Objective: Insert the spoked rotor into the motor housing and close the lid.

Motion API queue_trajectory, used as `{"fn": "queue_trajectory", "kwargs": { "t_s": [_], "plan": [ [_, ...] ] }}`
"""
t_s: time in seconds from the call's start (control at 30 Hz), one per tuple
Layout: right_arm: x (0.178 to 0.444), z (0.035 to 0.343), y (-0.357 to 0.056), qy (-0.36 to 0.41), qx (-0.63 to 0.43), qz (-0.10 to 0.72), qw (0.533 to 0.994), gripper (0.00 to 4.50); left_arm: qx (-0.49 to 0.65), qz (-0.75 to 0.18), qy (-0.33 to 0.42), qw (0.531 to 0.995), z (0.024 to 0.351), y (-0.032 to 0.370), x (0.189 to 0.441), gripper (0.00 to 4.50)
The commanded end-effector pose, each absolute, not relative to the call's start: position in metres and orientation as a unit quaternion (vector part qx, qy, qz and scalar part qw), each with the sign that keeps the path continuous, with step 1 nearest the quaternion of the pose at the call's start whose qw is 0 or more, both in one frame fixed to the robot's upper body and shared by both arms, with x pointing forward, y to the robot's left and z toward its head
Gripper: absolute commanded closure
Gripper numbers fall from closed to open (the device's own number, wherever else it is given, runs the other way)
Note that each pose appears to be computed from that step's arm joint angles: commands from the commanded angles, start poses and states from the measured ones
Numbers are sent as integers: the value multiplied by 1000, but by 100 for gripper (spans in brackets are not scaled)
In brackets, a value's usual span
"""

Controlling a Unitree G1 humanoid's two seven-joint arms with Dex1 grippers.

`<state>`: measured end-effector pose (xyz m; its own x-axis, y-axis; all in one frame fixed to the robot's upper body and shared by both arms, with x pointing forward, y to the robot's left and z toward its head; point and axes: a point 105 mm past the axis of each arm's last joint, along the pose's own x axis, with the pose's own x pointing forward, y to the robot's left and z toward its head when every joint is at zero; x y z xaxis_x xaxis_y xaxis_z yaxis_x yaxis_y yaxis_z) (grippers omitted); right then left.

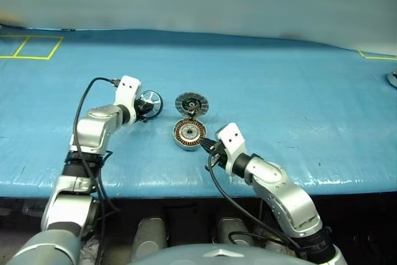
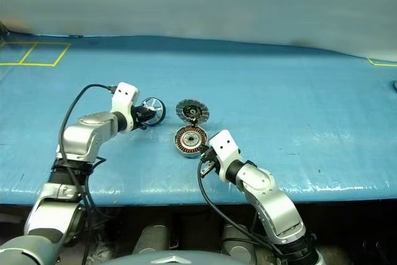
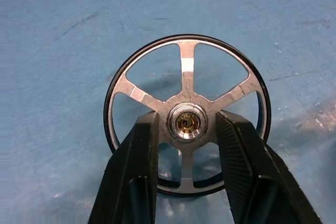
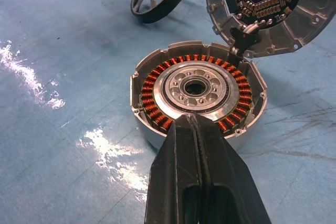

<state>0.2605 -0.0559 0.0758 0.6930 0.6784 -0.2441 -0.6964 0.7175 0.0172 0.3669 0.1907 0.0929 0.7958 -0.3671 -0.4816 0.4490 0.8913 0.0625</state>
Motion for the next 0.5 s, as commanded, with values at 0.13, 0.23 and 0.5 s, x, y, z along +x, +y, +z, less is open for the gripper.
{"fn": "queue_trajectory", "kwargs": {
  "t_s": [0.13, 0.23, 0.5],
  "plan": [
    [252, 90, -70, 53, 10, 367, 929, 450, 140, -331, 193, 913, 126, 187, 326, 321],
    [251, 80, -81, 48, 37, 337, 940, 450, 158, -380, 182, 893, 131, 173, 311, 321],
    [247, 54, -87, 54, 49, 313, 947, 450, 169, -483, 145, 847, 146, 120, 302, 321]
  ]
}}
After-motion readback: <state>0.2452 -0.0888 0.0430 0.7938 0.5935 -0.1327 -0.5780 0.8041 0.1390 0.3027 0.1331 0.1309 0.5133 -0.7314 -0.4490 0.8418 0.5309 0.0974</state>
